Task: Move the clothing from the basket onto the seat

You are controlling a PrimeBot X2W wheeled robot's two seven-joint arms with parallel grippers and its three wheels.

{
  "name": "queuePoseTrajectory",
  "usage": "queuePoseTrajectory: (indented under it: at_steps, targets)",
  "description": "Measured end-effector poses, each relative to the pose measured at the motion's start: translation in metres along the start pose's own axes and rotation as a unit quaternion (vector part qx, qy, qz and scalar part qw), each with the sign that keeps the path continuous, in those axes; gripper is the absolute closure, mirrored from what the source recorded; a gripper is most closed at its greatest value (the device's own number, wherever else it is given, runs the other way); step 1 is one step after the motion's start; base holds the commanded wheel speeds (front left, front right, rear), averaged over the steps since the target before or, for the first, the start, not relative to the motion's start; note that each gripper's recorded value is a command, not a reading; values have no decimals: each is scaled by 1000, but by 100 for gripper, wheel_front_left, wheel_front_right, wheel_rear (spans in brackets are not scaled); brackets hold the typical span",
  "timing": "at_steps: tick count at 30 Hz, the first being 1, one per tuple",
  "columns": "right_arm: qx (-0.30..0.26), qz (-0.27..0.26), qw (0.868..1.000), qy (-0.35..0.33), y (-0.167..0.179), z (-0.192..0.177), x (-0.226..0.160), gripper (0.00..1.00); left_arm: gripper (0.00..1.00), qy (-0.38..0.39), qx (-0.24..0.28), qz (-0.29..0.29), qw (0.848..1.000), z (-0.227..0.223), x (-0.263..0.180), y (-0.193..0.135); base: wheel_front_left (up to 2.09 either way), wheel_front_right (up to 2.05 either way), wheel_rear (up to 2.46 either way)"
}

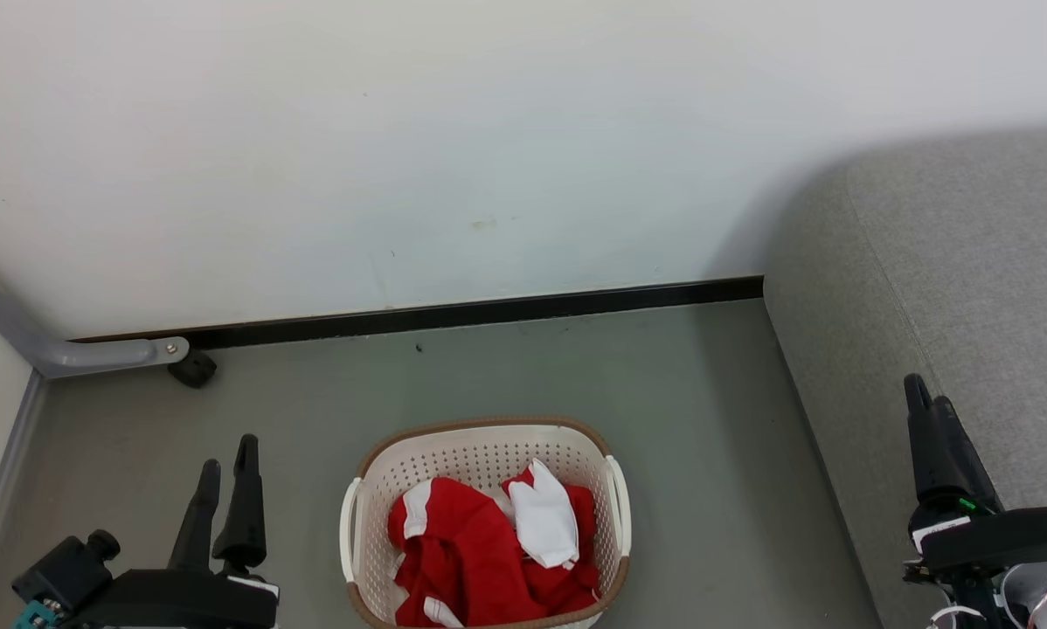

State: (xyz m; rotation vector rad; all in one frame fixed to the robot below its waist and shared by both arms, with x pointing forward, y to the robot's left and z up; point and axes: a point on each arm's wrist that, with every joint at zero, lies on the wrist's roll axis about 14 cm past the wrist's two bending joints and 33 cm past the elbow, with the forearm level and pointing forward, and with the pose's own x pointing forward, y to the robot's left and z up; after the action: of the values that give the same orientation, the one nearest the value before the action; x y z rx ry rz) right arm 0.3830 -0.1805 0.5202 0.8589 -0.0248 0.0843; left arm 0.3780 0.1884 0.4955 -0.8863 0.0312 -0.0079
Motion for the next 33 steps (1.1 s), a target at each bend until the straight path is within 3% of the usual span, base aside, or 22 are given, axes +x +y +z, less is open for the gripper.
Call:
queuePoseTrajectory:
  at_steps: [6,15,23,33]
  targets:
    - [-99,11,995,16,1,-4,2,0,0,22,114,1,993,-7,-1,5,0,0,0]
    - [-229,29,973,22,7,-7,6,0,0,24,210,-1,977,-10,1,6,0,0,0]
    - [-298,43,953,30,8,-16,3,0,0,30,264,9,964,-15,-2,16,0,0,0]
    - [-365,64,928,22,14,-18,4,0,0,20,339,-18,941,-14,2,6,0,0,0]
